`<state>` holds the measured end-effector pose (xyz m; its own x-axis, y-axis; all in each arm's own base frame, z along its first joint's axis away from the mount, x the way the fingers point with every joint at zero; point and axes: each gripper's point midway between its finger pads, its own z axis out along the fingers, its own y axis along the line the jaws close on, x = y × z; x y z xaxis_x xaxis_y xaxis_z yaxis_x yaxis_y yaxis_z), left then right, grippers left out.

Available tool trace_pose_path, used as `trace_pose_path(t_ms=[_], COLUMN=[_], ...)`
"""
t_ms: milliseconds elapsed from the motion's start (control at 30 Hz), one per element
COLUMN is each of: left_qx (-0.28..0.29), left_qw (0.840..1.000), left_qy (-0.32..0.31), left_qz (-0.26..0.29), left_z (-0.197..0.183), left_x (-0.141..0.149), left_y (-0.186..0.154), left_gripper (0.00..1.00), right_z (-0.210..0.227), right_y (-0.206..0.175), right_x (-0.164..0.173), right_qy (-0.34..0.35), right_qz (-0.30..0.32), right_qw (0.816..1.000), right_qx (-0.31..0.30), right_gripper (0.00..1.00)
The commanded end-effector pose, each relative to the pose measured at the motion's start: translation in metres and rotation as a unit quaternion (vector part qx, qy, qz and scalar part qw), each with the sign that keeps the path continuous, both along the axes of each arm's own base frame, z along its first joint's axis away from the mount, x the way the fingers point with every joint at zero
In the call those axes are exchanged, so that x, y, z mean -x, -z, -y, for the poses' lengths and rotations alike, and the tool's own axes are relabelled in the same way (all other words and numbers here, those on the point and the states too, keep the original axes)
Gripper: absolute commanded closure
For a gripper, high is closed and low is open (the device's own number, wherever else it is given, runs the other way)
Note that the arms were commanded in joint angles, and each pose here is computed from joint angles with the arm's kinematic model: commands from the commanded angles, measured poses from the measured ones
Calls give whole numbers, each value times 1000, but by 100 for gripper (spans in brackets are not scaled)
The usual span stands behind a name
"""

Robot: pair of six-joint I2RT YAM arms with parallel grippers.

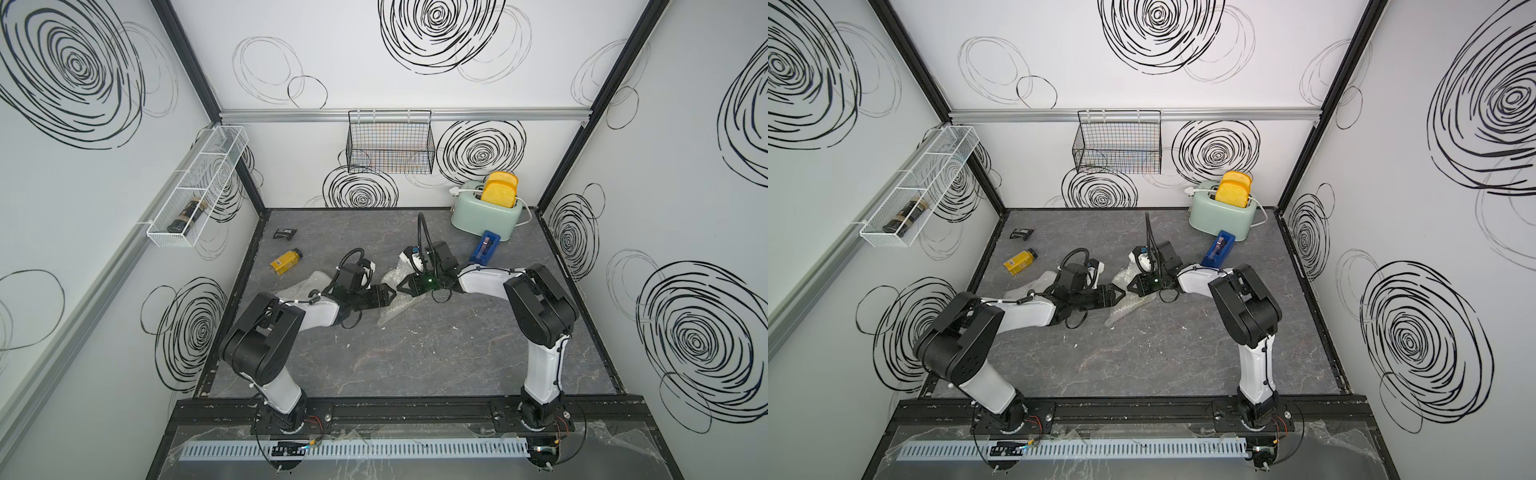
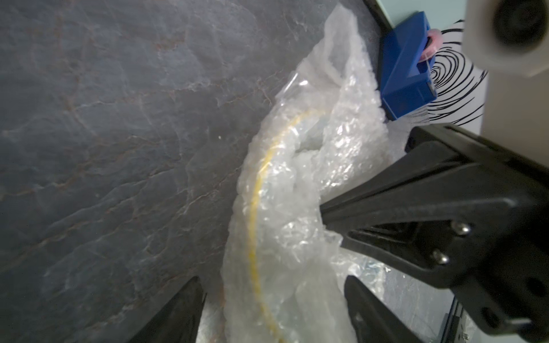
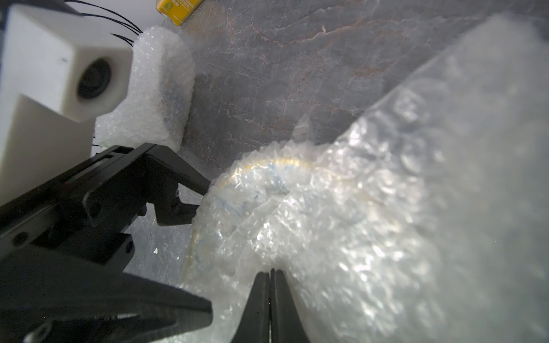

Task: Wrap bowls in bubble wrap
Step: Wrap the bowl in bubble wrap, then tear off the tape using the Tape Cutter.

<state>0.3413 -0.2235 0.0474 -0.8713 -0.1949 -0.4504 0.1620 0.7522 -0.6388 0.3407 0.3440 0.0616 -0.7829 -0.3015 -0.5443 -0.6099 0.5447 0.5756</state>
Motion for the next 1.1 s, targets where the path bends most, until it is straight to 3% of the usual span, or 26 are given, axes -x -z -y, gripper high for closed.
trace_pose_path(t_ms=[0, 133, 267, 400, 467, 567, 767, 1067], left_qx=[-3, -4, -1, -1, -1, -2, -1, -2], left_qw=[1000, 1000, 1000, 1000, 1000, 1000, 1000, 1000], left_qy=[-8, -8, -4, -2, -4, -3, -3, -4], left_qz=[-2, -2, -6, -8, -6, -8, -8, -9], left_z=[-9, -11, -10, -10, -11, -11, -12, -12], left_x=[-3, -2, -3, -2, -3, -3, -3, -3], left_y=[8, 9, 12, 14, 13, 14, 15, 16], left_gripper=[25, 27, 28, 28, 28, 28, 28, 28], right_z=[0, 8, 34, 90, 128, 187, 265, 293], right_y=[-11, -40, -91, -141, -151, -150, -116, -73], right_x=[6, 1, -20, -46, -61, -80, -103, -130], right_qy=[-6, 10, 72, 164, 227, 308, 388, 416], right_qz=[3, 25, 71, 119, 117, 87, 5, -66], right_qw=[1000, 1000, 994, 976, 961, 938, 908, 893], right_qx=[-1, -15, -42, -83, -101, -131, -162, -156], right_gripper=[90, 83, 64, 47, 45, 48, 53, 54])
